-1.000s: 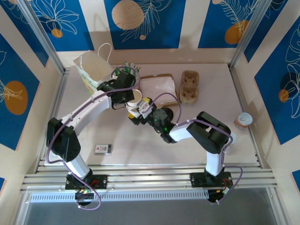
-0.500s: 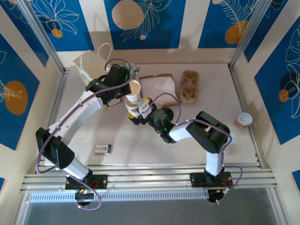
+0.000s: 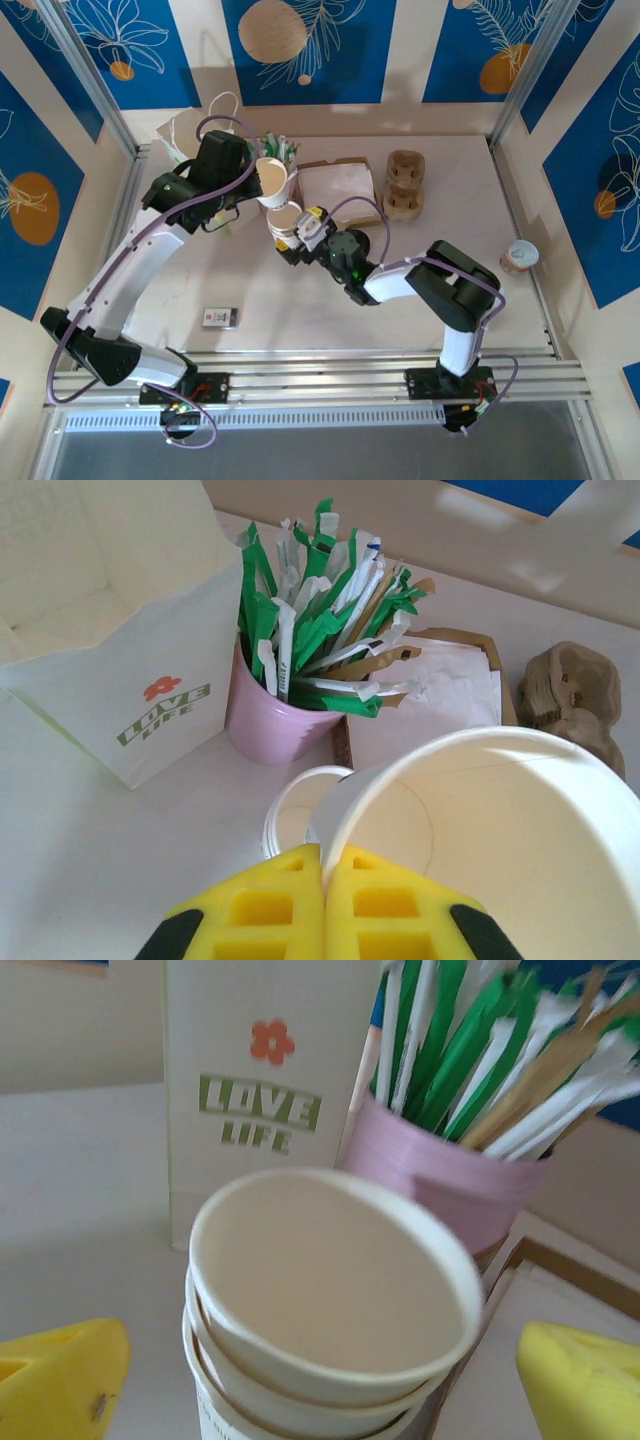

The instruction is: Pack the takeout coffee

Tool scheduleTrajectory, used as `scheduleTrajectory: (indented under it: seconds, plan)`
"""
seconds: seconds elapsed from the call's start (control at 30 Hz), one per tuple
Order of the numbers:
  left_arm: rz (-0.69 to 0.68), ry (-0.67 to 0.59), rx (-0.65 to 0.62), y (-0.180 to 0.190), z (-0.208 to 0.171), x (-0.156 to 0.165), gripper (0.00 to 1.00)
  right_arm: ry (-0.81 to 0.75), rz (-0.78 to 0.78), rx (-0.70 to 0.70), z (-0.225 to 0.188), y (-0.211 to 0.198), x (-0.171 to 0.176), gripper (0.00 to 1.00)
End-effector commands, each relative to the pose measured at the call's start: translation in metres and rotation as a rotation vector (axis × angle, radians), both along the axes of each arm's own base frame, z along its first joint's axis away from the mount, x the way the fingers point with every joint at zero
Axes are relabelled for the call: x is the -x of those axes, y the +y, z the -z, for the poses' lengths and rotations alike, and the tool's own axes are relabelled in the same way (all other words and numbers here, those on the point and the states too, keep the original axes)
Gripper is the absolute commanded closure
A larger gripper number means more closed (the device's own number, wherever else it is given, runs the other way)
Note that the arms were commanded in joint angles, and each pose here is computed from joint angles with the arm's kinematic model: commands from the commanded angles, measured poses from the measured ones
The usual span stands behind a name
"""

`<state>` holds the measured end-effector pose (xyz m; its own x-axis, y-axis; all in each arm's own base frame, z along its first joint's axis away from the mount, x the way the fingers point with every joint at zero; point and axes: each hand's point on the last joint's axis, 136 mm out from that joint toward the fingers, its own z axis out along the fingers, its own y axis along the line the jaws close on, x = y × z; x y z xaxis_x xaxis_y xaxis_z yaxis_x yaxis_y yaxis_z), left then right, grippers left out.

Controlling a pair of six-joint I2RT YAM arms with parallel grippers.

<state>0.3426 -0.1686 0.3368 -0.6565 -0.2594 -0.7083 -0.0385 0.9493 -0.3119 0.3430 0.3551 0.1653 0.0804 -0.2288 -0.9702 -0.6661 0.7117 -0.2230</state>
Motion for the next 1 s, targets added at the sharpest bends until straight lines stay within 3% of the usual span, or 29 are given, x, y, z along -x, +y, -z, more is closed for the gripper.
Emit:
scheduleTrajectory:
  seconds: [0.0,0.27,0.63,0.97]
  plan:
    - [0.058,-0.005,-0.037,-0.001,-0.008,0.013,1.00,-0.063,-0.020,-0.068,-0.044,-0.001,0.015,0.01]
    - [0.180,0.037,-0.073,-0.022,0.006,0.035,1.00,-0.110,0.042,-0.139,-0.094,-0.042,0.043,0.01]
    - [0.300,0.123,-0.100,-0.053,0.065,0.075,1.00,-0.067,0.182,-0.323,-0.138,-0.153,0.090,0.01]
    - [0.381,0.262,-0.071,-0.095,0.154,0.106,1.00,0.235,0.399,-0.483,-0.117,-0.224,0.085,0.01]
